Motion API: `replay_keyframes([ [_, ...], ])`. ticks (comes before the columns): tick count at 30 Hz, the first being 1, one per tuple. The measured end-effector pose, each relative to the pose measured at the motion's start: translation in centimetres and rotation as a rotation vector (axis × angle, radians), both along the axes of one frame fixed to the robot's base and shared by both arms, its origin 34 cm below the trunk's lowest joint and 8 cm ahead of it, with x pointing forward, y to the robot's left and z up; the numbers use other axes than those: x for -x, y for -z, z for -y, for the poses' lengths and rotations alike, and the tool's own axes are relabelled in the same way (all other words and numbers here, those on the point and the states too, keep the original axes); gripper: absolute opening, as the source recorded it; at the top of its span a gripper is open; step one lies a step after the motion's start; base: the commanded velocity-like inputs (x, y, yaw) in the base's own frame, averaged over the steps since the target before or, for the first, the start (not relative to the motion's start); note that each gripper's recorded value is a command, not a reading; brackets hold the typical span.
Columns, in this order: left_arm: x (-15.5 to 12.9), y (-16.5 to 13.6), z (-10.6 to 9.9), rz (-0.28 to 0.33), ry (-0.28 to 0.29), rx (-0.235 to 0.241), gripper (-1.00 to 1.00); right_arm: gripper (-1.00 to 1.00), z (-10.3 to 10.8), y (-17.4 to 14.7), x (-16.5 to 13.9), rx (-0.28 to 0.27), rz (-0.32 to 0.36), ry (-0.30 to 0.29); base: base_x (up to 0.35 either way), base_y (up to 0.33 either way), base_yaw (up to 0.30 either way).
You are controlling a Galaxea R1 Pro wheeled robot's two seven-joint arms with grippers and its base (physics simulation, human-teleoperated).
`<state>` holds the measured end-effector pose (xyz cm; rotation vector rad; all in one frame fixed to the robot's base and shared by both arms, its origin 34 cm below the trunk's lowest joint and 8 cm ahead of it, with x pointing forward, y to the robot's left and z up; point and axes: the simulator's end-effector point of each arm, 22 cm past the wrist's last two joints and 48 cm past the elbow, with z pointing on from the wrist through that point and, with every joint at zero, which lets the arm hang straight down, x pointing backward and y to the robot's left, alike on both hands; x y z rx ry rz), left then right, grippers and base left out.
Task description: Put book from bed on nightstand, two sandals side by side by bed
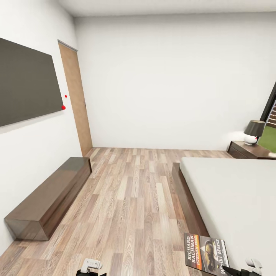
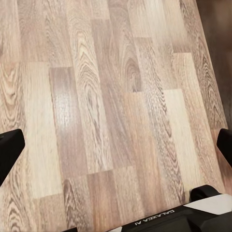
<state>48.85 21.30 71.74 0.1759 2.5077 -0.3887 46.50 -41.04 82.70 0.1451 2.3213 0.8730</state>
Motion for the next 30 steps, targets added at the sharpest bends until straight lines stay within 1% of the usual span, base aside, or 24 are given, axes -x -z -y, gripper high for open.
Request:
replay_keyframes([
  [7,0.01,0.00,0.00,0.000,0.000,0.000,1.00,-1.00,0.00,0.00,0.00,0.000,0.000,0.000,0.001,0.000,0.000],
  [9,0.02,-0.02,0.00,0.000,0.000,0.000,1.00,-1.00,-0.02,0.02,0.09,0.001,-0.002,-0.003,0.166,0.000,0.000],
  [30,-0.04,-0.12,0.00,0.002,0.000,0.000,1.00,-1.00,-0.04,-0.07,0.08,0.001,0.001,-0.004,0.320,0.000,0.000],
])
